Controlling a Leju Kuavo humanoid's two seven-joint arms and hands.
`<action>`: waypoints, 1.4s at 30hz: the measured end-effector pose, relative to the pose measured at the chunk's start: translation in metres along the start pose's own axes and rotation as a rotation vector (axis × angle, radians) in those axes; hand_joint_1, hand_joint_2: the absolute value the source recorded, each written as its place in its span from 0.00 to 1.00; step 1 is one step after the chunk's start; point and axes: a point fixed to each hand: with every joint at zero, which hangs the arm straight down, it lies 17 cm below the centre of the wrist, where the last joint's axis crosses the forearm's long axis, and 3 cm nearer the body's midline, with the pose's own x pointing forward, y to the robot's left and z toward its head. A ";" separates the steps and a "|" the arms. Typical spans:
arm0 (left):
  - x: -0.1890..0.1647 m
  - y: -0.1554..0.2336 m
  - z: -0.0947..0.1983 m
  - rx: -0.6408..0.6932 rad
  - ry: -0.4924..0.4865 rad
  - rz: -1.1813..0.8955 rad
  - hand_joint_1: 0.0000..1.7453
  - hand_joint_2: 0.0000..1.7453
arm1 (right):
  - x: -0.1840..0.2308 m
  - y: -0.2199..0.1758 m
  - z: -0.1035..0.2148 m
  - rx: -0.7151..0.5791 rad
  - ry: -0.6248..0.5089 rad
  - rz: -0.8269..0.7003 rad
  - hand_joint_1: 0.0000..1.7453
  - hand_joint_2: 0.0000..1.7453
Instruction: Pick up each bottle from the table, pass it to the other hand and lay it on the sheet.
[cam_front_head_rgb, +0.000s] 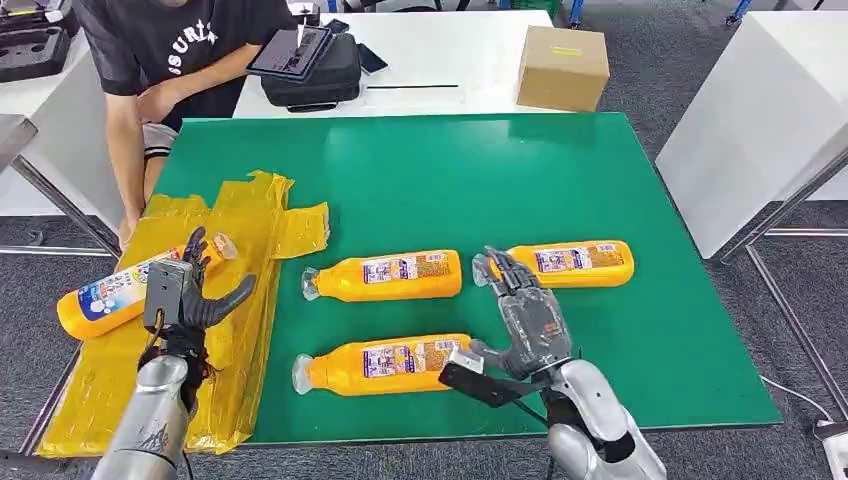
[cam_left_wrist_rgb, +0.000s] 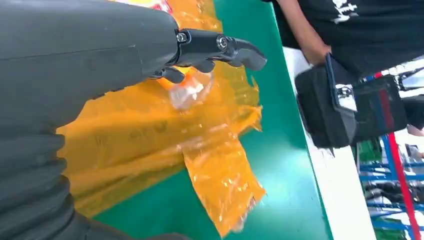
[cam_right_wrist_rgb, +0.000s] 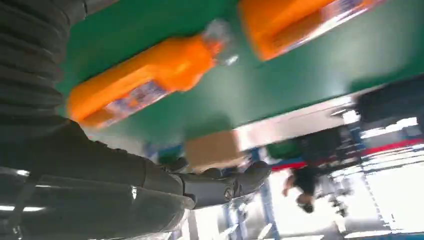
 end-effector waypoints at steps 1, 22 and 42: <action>0.001 -0.005 0.001 -0.008 0.000 0.001 0.00 1.00 | -0.011 -0.005 -0.002 -0.018 0.028 0.058 0.00 1.00; -0.009 -0.042 0.024 -0.062 0.012 0.067 0.00 1.00 | -0.151 -0.047 -0.026 -0.080 0.148 0.567 0.00 1.00; -0.013 -0.050 0.038 -0.070 0.016 0.122 0.00 1.00 | -0.211 -0.023 -0.061 0.069 0.170 0.513 0.00 1.00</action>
